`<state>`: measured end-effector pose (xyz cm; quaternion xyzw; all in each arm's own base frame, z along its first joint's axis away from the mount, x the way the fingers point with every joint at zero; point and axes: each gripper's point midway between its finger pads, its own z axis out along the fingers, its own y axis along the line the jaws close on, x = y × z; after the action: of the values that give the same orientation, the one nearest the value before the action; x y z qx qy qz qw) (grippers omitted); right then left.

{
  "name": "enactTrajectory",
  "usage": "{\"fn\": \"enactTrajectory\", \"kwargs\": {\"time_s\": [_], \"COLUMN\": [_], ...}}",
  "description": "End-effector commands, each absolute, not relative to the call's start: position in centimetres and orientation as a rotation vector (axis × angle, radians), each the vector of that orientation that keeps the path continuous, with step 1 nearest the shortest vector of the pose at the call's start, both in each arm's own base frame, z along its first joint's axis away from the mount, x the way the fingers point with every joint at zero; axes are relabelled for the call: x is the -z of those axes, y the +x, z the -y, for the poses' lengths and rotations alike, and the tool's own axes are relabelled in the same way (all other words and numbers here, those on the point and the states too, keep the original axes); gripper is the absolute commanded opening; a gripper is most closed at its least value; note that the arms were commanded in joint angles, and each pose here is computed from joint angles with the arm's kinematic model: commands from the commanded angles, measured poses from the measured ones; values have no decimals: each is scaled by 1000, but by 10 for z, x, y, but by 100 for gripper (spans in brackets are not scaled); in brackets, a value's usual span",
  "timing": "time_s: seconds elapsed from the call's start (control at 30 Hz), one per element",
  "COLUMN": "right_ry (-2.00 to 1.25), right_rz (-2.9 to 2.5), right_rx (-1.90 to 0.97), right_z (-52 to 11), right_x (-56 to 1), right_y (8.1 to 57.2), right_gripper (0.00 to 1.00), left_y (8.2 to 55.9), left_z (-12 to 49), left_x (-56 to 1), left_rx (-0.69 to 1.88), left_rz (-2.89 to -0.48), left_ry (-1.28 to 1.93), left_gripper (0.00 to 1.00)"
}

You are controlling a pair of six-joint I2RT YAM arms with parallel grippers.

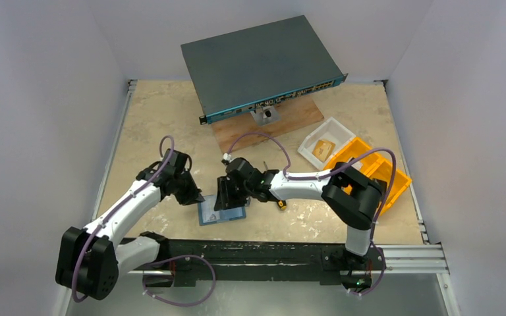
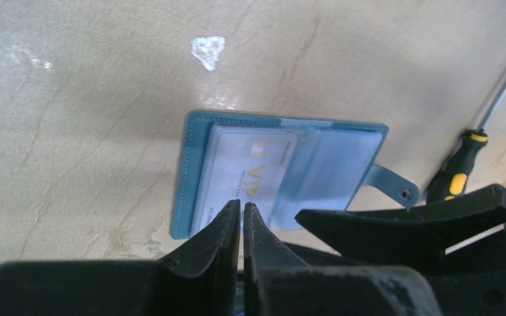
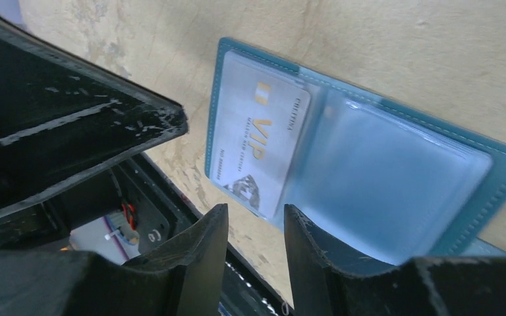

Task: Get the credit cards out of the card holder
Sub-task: Remove the credit card from the card holder.

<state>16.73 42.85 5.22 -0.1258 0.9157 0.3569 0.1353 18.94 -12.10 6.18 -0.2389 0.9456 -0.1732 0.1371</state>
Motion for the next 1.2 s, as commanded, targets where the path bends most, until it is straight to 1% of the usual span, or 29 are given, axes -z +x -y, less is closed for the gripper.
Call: {"fn": "enactTrajectory", "kwargs": {"time_s": [0.0, 0.13, 0.5, 0.83, 1.17], "right_ry": [-376, -349, -317, -293, -293], "right_rz": [-2561, -2574, -2616, -2648, -2651], "right_rx": [-1237, -1232, -1180, -1154, -1302], "right_z": [-459, -457, -447, -439, -446], "right_x": [-83, -74, -49, -34, -31], "right_y": [171, 174, 181, 182, 176], "right_gripper": [36, 36, 37, 37, 38], "left_y": [195, 194, 188, 184, 180], "left_z": [113, 112, 114, 112, 130], "left_x": [-50, -39, -16, -10, -13], "left_rx": [432, 408, 391, 362, 412], "left_rz": [-2723, -2745, -2807, -2829, -2851], "left_ry": [-748, -761, -782, -796, -740], "left_gripper": [3, 0, 0, 0, 0]}}
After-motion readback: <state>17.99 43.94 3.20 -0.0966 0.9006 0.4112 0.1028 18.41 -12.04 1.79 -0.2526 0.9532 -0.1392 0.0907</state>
